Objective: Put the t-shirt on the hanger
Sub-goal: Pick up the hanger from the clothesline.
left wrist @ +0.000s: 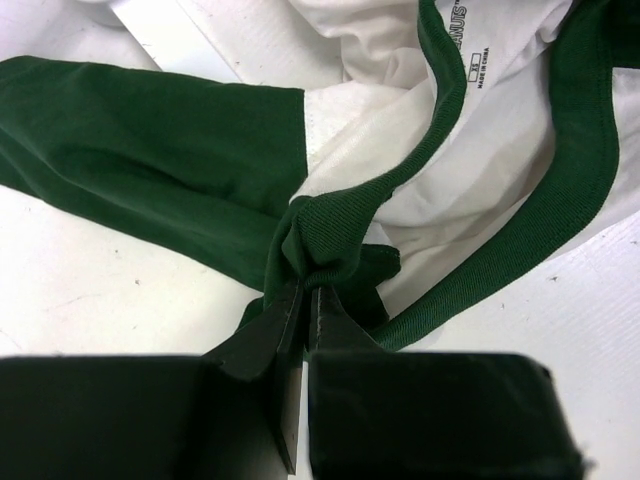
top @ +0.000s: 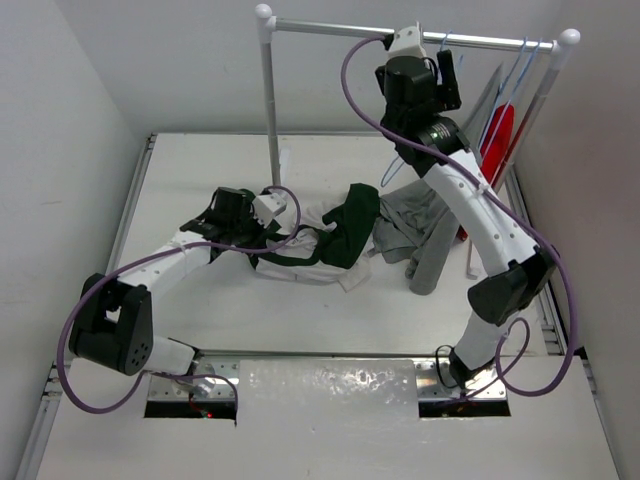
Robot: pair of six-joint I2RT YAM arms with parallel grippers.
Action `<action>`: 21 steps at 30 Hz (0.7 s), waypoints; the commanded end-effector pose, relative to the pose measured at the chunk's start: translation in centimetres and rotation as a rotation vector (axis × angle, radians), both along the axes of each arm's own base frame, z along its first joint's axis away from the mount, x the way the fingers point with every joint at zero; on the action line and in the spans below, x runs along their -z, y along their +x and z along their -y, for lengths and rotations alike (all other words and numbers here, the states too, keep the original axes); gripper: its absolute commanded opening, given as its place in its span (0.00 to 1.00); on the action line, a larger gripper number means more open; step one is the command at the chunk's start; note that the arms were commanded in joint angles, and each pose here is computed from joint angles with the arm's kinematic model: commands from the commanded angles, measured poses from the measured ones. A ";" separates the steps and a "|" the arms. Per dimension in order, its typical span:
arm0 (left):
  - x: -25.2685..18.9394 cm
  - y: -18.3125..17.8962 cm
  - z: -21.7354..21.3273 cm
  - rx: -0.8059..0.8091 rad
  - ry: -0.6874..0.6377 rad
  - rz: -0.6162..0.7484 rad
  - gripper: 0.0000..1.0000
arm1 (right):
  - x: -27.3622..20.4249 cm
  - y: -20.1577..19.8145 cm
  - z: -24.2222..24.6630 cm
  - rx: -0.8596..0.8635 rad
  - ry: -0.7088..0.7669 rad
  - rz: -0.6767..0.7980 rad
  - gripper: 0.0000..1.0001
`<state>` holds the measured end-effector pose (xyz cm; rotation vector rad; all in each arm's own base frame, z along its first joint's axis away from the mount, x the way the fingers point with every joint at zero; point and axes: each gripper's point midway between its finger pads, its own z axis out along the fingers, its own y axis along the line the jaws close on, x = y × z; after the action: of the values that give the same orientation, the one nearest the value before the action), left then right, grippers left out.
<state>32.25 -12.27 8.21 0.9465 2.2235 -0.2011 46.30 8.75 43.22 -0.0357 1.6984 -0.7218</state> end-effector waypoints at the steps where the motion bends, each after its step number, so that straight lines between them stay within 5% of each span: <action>1: -1.8 0.7 0.4 0.013 -0.030 0.058 0.00 | -0.2 -0.7 1.2 -0.004 0.078 0.025 0.84; 4: -1.9 0.8 0.4 0.011 -0.030 0.059 0.00 | 1.7 -1.0 1.4 -0.018 0.101 -0.005 0.75; 11: -1.9 0.8 0.3 0.006 -0.025 0.061 0.00 | 3.1 -2.0 1.5 -0.102 0.210 -0.005 0.23; 15: -1.9 0.8 0.3 0.003 -0.025 0.060 0.00 | 1.7 -3.0 1.6 -0.131 0.230 0.028 0.03; 21: -1.9 0.8 0.3 0.003 -0.027 0.061 0.00 | 0.5 -3.5 0.9 -0.214 0.226 0.035 0.00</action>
<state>32.21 -12.30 8.20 0.9472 2.2241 -0.2042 43.00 7.16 40.61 -0.0311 1.7639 -0.4479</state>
